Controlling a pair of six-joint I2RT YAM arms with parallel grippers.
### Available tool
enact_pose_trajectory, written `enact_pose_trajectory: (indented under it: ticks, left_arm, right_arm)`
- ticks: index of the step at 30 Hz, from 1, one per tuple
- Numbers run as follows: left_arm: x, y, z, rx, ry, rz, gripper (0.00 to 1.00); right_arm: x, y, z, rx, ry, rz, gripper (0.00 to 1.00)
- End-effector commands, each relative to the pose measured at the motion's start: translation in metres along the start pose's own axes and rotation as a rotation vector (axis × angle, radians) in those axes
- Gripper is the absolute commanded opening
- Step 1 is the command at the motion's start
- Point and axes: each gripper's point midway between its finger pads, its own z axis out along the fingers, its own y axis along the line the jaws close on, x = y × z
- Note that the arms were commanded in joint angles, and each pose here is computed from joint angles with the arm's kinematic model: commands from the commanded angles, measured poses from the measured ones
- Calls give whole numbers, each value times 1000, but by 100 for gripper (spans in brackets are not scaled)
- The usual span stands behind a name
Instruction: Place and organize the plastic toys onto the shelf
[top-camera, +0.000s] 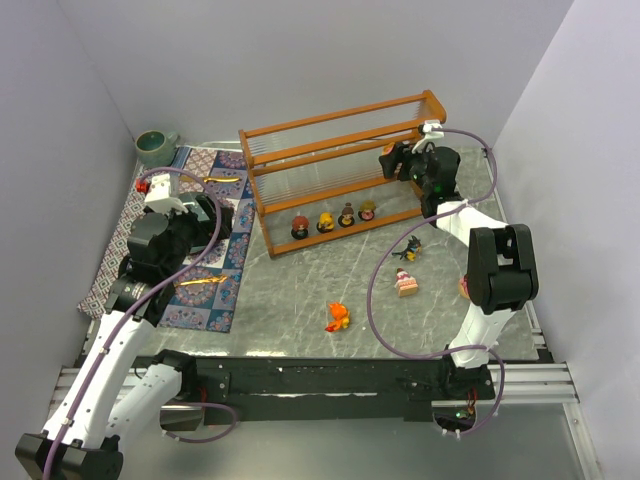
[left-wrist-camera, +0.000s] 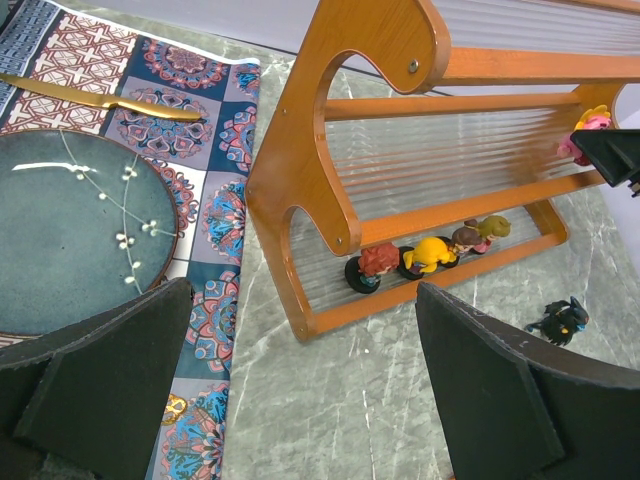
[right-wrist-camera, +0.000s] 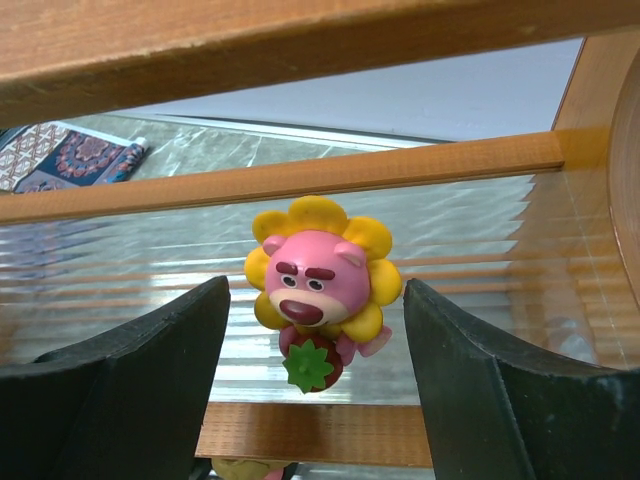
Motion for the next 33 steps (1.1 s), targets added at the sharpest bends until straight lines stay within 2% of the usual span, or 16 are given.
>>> enact_pose_trajectory:
  ticks: [1,9,16,24,30,31,33]
  left_arm:
    - [-11,-6,1,28,-38,-5,99]
    - [-10,-6,1,31,-36,-5,99]
    - [-17,-12,-8,57,-62,-8,99]
    - [-39,-24,-38,129,-167,-17,97]
    - [-50,-34,-62,186,-234,-22,97]
    - [-52,-35,-64,193,-243,-20,97]
    - [-53,-37,-71,211,-260,-22,97]
  right_arm:
    - [-16,-4,2,10,-54,-24,78]
    - [-19,-4,-1,23,-62,-21,86]
    - [-57,9,-29,27,-109,-27,92]
    - [-52,26,-90,101,13,85,93]
    - [-17,43,-156,149,177,208,93]
    - [6,44,-168,167,252,234,94]
    - [18,44,-184,206,283,244,93]
